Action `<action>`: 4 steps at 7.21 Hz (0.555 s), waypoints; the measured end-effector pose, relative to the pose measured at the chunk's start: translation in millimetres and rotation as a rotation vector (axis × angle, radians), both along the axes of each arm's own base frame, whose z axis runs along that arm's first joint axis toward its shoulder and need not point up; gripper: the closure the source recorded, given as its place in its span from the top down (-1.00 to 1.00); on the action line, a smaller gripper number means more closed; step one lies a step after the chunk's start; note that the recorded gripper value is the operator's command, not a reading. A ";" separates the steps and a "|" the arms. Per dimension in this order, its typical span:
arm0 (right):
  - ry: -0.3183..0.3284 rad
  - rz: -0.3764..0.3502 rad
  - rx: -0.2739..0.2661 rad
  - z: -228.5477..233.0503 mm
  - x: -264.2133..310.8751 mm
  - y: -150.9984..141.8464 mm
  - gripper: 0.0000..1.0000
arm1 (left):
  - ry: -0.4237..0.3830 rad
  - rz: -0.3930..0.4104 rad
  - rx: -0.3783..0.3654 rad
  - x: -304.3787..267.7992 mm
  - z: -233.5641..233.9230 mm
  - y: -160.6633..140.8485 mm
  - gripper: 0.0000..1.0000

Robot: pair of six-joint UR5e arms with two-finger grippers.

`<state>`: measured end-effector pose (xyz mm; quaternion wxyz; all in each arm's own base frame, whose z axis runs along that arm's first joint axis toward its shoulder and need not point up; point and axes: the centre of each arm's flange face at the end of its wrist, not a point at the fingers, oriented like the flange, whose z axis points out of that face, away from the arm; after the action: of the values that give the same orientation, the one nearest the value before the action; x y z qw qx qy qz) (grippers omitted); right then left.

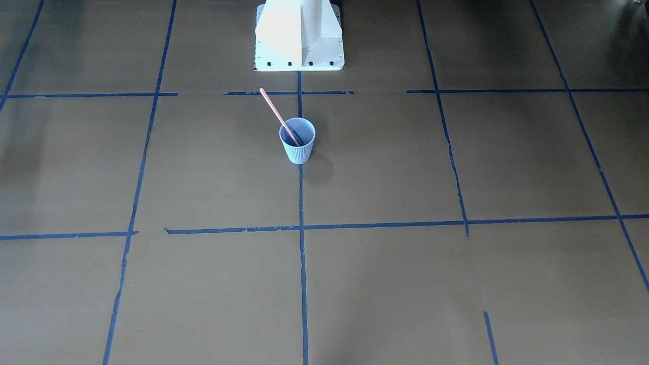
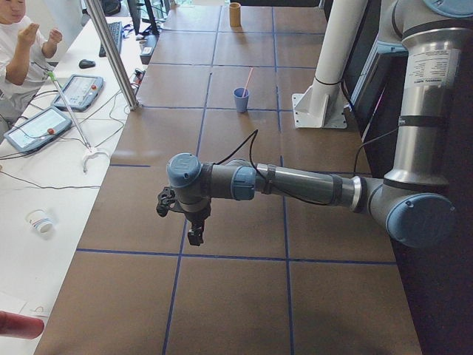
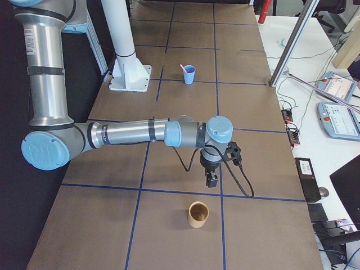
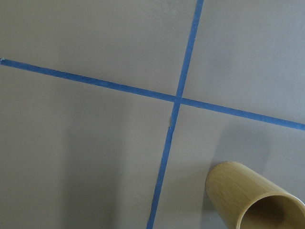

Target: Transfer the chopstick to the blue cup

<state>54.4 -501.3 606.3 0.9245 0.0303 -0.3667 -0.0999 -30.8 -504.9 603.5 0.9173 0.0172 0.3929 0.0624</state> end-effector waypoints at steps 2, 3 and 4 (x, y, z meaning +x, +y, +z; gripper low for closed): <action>-0.040 0.000 0.023 -14.4 -2.8 1.3 1.00 | 0.044 0.005 0.011 3.6 -2.6 -3.9 1.00; -0.047 0.000 0.027 -16.7 -3.3 4.2 1.00 | 0.051 0.007 0.015 4.2 -3.5 -4.4 1.00; -0.050 0.000 0.029 -18.3 -3.4 5.5 1.00 | 0.054 0.008 0.021 4.5 -6.2 -4.9 1.00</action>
<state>50.9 -495.8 588.1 0.9145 0.0464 -0.3880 -0.1044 -26.3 -509.9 597.3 0.9059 0.0271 0.4168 0.0698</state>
